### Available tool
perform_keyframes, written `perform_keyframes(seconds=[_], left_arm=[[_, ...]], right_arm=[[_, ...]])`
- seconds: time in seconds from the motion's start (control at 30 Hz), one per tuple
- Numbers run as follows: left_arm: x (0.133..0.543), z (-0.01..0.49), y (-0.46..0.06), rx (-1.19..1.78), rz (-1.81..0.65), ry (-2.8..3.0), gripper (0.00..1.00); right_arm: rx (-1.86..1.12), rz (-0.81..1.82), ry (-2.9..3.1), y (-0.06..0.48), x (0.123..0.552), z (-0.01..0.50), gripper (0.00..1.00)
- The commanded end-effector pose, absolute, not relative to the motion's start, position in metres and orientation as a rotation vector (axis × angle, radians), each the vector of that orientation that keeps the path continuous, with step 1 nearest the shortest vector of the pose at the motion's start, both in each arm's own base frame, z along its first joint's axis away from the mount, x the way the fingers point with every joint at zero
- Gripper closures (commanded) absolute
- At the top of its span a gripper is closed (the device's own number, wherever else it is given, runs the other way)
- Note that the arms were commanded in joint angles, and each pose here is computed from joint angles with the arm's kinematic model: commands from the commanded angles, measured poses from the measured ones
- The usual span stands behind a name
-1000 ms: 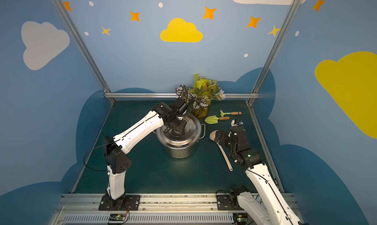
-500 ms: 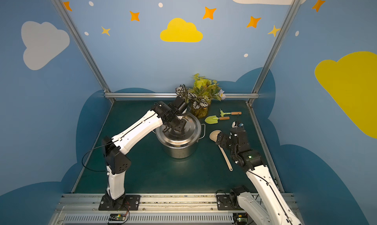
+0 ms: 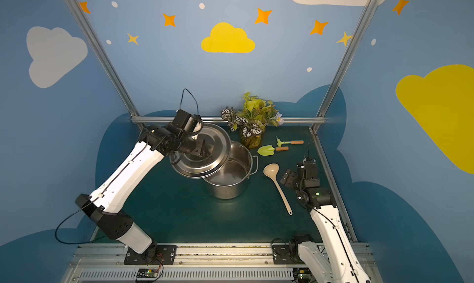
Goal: Stir the soup with a spoon
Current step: Pick up the lid from the pan, then place the lid at the center of the board.
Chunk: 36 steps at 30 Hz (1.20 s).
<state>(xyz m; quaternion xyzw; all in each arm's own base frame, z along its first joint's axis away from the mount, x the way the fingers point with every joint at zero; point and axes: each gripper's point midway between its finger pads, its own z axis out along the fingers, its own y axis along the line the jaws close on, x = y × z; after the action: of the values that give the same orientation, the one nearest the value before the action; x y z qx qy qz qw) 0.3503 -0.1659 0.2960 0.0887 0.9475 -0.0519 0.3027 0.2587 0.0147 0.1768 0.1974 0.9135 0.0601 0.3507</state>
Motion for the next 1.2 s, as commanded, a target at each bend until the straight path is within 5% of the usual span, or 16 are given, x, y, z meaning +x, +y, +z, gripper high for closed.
perform_keyframes(seconds=[0.0, 0.3, 0.77, 0.97, 1.17], left_arm=[[0.354, 0.29, -0.121, 0.081, -0.14, 2.493, 0.96], [0.35, 0.22, -0.008, -0.383, -0.091, 2.527, 0.97], [0.343, 0.085, 0.052, -0.656, 0.066, 2.711, 0.87], [0.338, 0.06, 0.055, -0.656, 0.087, 2.762, 0.73], [0.331, 0.046, 0.055, -0.652, 0.103, 2.807, 0.46]], right_arm=[[0.544, 0.145, 2.44, 0.012, 0.25, 0.155, 0.11], [0.607, 0.115, 2.516, 0.008, 0.25, 0.129, 0.11], [0.579, 0.077, 2.71, 0.012, 0.247, 0.087, 0.11], [0.546, 0.116, 2.831, 0.022, 0.246, 0.063, 0.15], [0.502, 0.144, 2.933, 0.031, 0.251, 0.043, 0.22]])
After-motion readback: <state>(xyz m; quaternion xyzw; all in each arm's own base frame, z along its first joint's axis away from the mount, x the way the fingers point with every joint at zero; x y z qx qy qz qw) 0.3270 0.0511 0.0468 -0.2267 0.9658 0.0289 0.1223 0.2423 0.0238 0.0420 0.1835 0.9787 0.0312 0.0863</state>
